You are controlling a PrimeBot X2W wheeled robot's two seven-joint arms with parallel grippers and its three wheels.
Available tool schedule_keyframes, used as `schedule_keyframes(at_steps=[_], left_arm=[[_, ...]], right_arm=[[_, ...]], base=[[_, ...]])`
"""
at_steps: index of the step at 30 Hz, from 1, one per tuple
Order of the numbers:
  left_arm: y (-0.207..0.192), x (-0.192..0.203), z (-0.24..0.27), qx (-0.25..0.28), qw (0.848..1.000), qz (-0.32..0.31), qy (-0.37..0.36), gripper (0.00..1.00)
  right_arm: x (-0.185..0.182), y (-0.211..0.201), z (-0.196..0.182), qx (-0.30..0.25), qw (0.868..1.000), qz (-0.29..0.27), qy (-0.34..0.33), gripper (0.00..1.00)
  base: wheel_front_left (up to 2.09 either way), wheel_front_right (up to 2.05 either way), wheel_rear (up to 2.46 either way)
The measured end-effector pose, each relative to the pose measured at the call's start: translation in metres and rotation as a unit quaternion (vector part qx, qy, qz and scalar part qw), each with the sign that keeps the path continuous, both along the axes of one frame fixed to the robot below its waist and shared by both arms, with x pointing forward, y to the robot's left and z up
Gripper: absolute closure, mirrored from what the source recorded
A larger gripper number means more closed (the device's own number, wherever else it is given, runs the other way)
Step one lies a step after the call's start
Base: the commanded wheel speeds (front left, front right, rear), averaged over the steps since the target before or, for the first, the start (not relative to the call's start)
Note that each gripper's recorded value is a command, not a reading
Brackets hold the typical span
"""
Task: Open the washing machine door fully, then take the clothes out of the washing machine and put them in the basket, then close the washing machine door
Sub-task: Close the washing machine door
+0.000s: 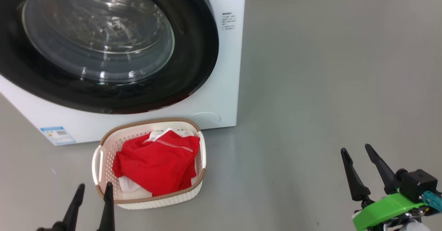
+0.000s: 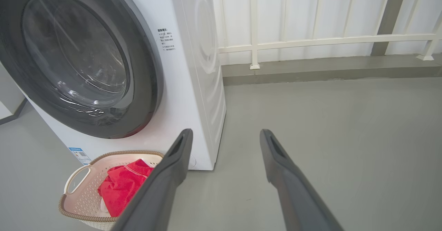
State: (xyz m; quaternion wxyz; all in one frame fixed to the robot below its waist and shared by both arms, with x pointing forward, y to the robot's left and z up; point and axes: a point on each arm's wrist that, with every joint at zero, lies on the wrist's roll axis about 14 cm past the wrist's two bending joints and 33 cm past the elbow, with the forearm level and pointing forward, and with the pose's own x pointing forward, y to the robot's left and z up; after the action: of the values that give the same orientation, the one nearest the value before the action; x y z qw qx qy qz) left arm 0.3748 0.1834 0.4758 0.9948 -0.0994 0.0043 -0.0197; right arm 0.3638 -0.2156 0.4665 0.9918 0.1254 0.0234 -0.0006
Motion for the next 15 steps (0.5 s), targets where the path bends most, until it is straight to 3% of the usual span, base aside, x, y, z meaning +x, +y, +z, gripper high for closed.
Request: schedule_keyframes(at_steps=[15], left_arm=[[0.006, -0.024, 0.005, 0.009, 1.0, 0.002, -0.005, 0.0]], right_arm=[[-0.045, -0.028, -0.006, 0.002, 0.999, -0.047, 0.008, 0.0]], base=[[0.0, 0.0, 0.0]])
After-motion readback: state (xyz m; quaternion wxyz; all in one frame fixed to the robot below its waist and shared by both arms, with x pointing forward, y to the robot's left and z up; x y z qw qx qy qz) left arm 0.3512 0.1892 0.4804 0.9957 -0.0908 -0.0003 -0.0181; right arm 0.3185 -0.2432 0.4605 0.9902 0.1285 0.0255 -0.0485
